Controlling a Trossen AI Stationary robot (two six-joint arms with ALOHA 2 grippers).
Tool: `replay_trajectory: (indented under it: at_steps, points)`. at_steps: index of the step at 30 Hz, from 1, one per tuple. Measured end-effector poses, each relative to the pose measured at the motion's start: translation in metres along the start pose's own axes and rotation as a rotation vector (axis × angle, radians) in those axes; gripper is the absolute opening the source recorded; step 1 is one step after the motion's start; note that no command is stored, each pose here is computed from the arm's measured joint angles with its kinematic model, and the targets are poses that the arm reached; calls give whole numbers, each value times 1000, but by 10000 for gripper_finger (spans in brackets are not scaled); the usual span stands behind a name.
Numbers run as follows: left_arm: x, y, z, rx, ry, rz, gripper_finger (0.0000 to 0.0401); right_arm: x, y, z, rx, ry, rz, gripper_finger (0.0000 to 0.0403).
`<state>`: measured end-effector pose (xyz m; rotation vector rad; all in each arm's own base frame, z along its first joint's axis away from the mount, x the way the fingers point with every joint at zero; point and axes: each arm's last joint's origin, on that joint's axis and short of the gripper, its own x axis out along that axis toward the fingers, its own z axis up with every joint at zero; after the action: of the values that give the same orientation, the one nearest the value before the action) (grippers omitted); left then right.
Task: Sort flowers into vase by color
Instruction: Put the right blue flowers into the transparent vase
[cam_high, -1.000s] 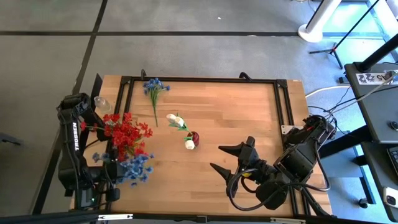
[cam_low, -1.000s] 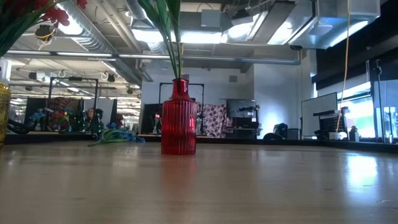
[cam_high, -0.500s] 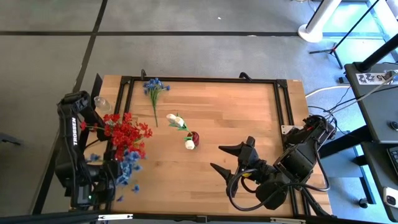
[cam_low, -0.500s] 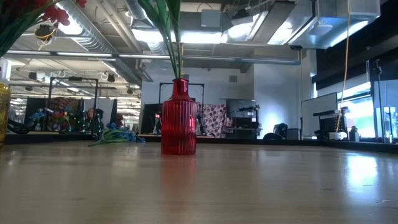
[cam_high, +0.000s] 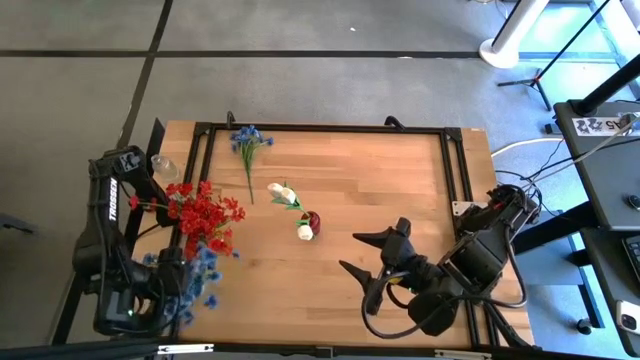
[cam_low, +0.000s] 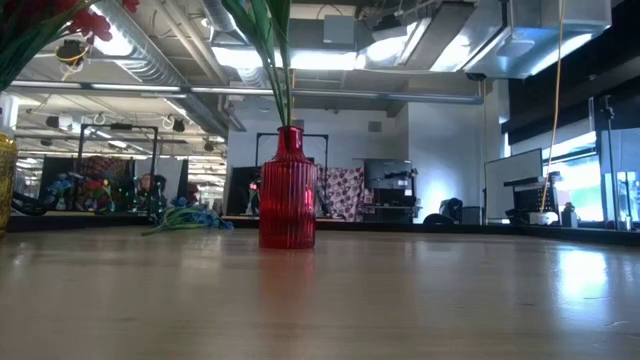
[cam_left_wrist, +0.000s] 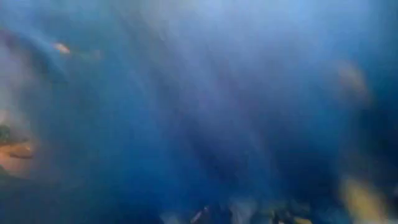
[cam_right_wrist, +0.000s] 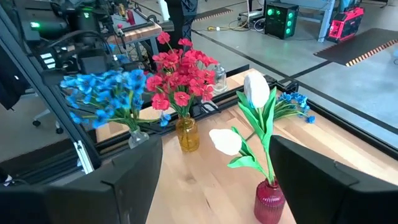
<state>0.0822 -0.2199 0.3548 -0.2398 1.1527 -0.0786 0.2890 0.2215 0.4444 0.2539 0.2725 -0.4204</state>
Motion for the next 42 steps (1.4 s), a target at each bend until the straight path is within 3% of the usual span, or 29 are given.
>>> replay_trajectory:
  at_steps: [6,10,14,17,22,24,35,42]
  points:
    - [10,9,-6,-81,70,92,186,13,-6,3,4,53,13,296]
    - [16,14,-8,-119,232,122,186,21,-10,5,9,107,42,296]
    - [15,15,-7,-124,231,122,180,24,-13,5,-6,132,39,296]
    - [15,15,-7,-117,235,125,145,24,-14,4,-19,139,36,296]
    - [15,15,-8,-87,271,120,25,23,-14,3,-24,143,36,296]
    - [14,15,-8,-69,286,113,12,23,-14,3,-24,143,35,296]
    - [7,13,0,-57,332,52,132,23,-14,3,-29,145,33,296]
    - [-8,7,6,6,366,-48,150,23,-14,3,-29,145,33,296]
